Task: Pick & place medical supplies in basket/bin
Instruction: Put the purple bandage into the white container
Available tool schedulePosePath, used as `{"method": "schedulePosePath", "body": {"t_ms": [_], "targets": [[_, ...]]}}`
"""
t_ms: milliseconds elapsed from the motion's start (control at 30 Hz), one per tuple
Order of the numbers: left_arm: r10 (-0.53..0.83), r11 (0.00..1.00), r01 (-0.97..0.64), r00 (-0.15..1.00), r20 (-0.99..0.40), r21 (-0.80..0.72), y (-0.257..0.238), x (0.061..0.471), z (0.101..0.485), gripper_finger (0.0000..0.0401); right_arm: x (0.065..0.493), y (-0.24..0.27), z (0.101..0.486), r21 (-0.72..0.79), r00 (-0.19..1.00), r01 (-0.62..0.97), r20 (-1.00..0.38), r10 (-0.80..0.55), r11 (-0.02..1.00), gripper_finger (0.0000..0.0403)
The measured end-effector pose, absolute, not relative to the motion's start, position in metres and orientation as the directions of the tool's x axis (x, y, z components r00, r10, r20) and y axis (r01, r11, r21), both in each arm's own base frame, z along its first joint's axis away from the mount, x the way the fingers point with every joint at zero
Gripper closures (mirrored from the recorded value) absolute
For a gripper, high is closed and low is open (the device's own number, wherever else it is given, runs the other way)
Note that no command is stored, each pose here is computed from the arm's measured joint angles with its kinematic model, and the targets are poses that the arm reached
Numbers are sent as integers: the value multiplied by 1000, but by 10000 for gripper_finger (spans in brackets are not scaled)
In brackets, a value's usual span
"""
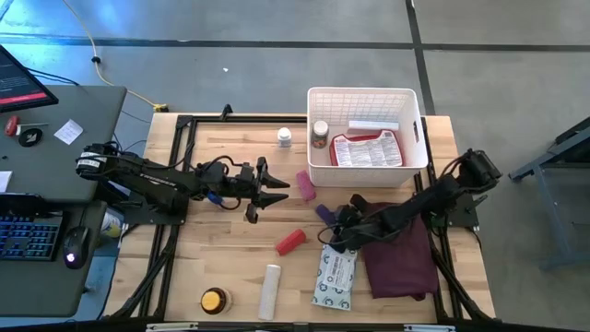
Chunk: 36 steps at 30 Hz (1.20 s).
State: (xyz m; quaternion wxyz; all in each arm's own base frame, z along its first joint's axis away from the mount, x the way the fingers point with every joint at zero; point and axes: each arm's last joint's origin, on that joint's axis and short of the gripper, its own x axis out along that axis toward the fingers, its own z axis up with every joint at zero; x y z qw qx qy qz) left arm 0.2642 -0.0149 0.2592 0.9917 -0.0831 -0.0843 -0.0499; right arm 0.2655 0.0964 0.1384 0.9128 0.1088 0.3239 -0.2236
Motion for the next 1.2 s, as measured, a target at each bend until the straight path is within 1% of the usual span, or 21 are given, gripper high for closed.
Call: {"method": "schedulePosePath", "body": {"t_ms": [133,300,467,567,700,767,833,967,1100,1200], "targets": [[-85,981,113,981,175,-156,-15,264,259,224,259,102,164,97,758,441,-573,-313,892,266],[-85,981,113,981,175,-157,-15,264,259,224,245,106,197,106,823,396,-482,-302,912,269],[-87,980,116,981,176,-161,-15,264,259,224,229,110,234,199,904,313,-361,-228,929,270],[-87,980,116,981,176,-161,-15,264,259,224,220,109,255,239,938,275,-278,-206,931,270],[-87,980,116,980,176,-161,-15,264,259,224,210,103,278,210,965,237,-167,-204,949,270],[-86,980,115,981,177,-161,-15,264,259,224,208,100,287,162,967,247,-111,-231,955,270],[-86,980,115,981,177,-161,-15,264,259,224,205,95,297,107,957,291,-53,-287,951,270],[-86,980,115,981,177,-161,-15,264,259,224,201,77,314,8,890,455,41,-455,891,270],[-85,980,114,981,177,-161,-15,264,259,224,202,49,323,-44,807,589,76,-585,807,270],[-85,980,114,981,177,-161,-15,264,259,224,206,25,323,-65,771,636,71,-633,769,270]]}}
